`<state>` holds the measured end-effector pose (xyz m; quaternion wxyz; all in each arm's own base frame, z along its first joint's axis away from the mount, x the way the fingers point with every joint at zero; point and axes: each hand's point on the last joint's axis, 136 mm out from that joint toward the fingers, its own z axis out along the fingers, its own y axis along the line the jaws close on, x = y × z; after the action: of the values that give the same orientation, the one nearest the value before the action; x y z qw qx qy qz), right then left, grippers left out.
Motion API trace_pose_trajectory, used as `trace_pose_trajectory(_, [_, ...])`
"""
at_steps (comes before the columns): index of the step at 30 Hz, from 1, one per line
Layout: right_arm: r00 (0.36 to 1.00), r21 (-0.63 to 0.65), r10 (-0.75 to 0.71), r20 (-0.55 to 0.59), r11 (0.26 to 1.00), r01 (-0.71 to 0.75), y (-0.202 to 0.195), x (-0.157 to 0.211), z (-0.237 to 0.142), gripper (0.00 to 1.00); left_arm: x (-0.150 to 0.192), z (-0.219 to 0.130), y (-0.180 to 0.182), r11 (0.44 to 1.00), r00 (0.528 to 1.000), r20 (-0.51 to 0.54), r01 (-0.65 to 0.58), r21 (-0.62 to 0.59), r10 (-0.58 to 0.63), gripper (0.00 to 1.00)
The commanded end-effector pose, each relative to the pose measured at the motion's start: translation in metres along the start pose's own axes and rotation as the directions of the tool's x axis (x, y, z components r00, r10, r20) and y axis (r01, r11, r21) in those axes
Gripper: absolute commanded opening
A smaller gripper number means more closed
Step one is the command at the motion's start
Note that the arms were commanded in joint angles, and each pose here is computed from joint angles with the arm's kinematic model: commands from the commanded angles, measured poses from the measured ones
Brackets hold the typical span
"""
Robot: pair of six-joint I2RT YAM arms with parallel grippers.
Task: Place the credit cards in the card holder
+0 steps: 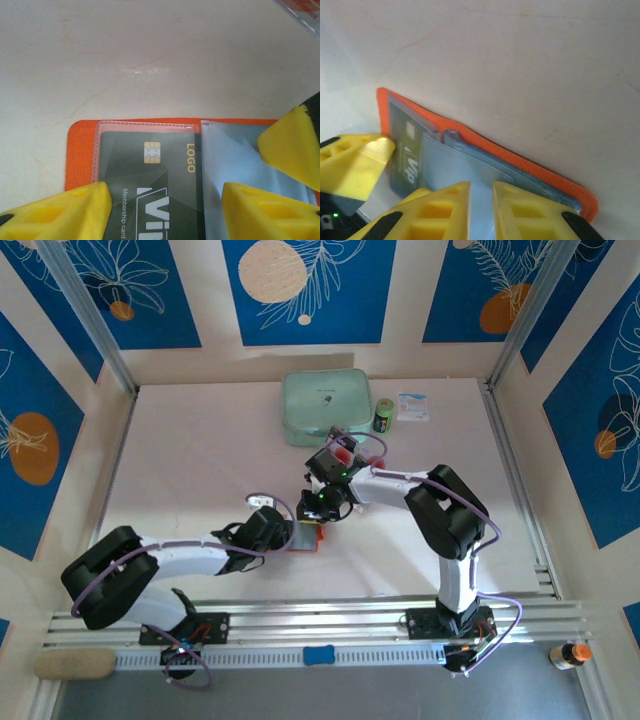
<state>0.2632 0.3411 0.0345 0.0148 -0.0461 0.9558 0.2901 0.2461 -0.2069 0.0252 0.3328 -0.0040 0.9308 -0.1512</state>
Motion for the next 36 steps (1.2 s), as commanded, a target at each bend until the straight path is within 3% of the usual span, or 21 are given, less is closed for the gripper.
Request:
trace_pose_trajectory(1, [1.000, -0.015, 0.016, 0.010, 1.000, -0.015, 0.003, 0.004, -0.012, 0.23, 0.058, 0.003, 0.030, 0.997, 0.975, -0.222, -0.021, -0.070, 0.005, 0.61])
trace_pose_trajectory(6, [0.999, -0.014, 0.034, 0.007, 0.999, -0.034, -0.001, 0.008, -0.009, 0.35, 0.058, 0.003, 0.030, 0.997, 0.975, -0.221, -0.022, -0.070, 0.006, 0.61])
trace_pose_trajectory(16, [0.998, -0.005, 0.061, -0.005, 0.998, -0.061, -0.007, 0.012, -0.002, 0.50, 0.058, 0.003, 0.030, 0.998, 0.975, -0.221, -0.021, -0.068, 0.005, 0.60])
trace_pose_trajectory(29, [0.992, -0.069, 0.123, -0.036, 0.990, -0.125, -0.008, 0.013, 0.005, 0.51, 0.058, 0.003, 0.029, 0.998, 0.975, -0.220, -0.019, -0.064, 0.005, 0.56])
trace_pose_trajectory(36, [0.990, -0.144, 0.130, -0.048, 0.980, -0.136, 0.001, 0.009, 0.001, 0.42, 0.057, 0.003, 0.029, 0.998, 0.976, -0.218, -0.016, -0.062, 0.002, 0.56])
